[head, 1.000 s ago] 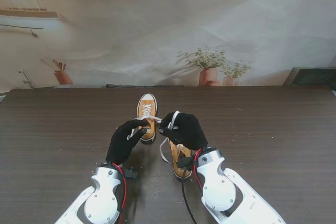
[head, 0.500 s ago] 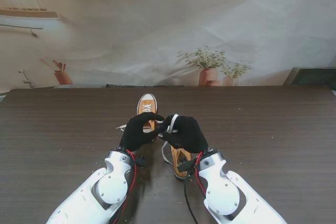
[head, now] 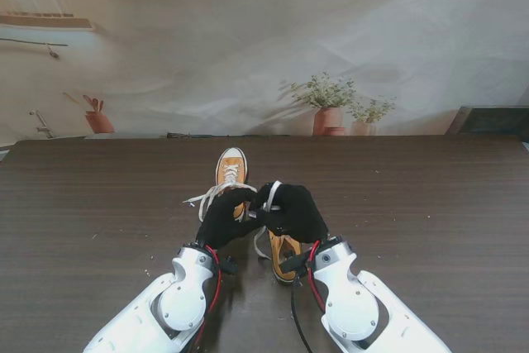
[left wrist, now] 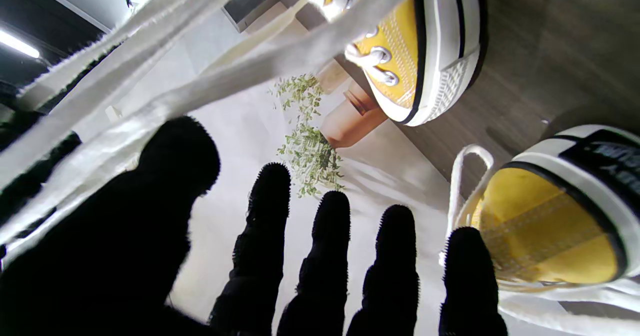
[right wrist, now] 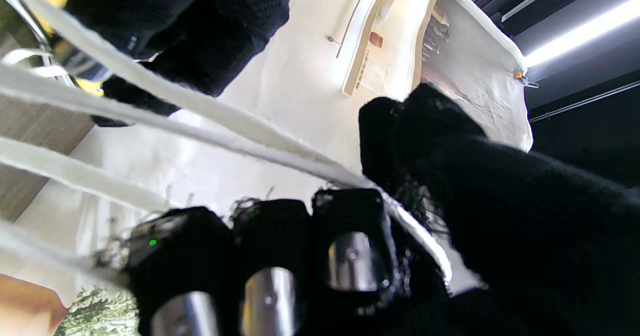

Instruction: Tie the shoelaces into a bow on the shoes

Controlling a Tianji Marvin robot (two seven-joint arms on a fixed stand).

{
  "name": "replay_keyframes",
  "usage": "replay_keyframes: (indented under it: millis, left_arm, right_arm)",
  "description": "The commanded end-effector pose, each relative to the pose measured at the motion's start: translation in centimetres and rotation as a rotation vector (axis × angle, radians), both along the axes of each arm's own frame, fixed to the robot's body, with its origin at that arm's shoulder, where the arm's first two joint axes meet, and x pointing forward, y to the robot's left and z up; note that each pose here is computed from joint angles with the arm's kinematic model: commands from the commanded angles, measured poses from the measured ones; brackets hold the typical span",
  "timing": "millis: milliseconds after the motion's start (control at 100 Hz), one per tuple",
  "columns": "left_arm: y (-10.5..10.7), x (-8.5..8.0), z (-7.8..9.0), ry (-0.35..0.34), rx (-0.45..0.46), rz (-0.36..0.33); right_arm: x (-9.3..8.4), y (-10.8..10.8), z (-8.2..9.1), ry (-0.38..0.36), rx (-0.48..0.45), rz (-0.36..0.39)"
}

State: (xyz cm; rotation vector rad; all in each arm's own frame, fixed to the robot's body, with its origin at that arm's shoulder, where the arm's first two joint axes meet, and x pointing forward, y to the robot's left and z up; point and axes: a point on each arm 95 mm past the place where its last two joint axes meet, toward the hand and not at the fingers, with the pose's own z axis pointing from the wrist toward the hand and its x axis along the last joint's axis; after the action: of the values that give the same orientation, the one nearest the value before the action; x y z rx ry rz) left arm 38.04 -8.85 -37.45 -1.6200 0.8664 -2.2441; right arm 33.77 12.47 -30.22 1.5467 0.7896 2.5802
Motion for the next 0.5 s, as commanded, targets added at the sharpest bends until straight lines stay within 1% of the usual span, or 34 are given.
replay_keyframes:
  millis: [0, 80, 230, 490]
  left_arm:
    - [-0.1, -0.2, -0.4, 0.009, 0.001, -0.007]
    - [0.0, -0.2, -0.3, 0.006, -0.007, -0.008]
    - [0.1, -0.5, -0.3, 0.018, -0.002, -0.049]
    - [-0.4, -2.5, -1.0, 0.028, -0.024, -0.076]
  right_arm:
    - [-0.2, 0.3, 0.1, -0.004, -0.004, 0.016]
    - [-0.3, 0.4, 0.2, -0.004, -0.005, 0.019]
    - [-0.3, 0.5, 0.2, -0.004, -0.005, 0.021]
    - [-0.3, 0.6, 0.2, -0.001, -0.001, 0.02]
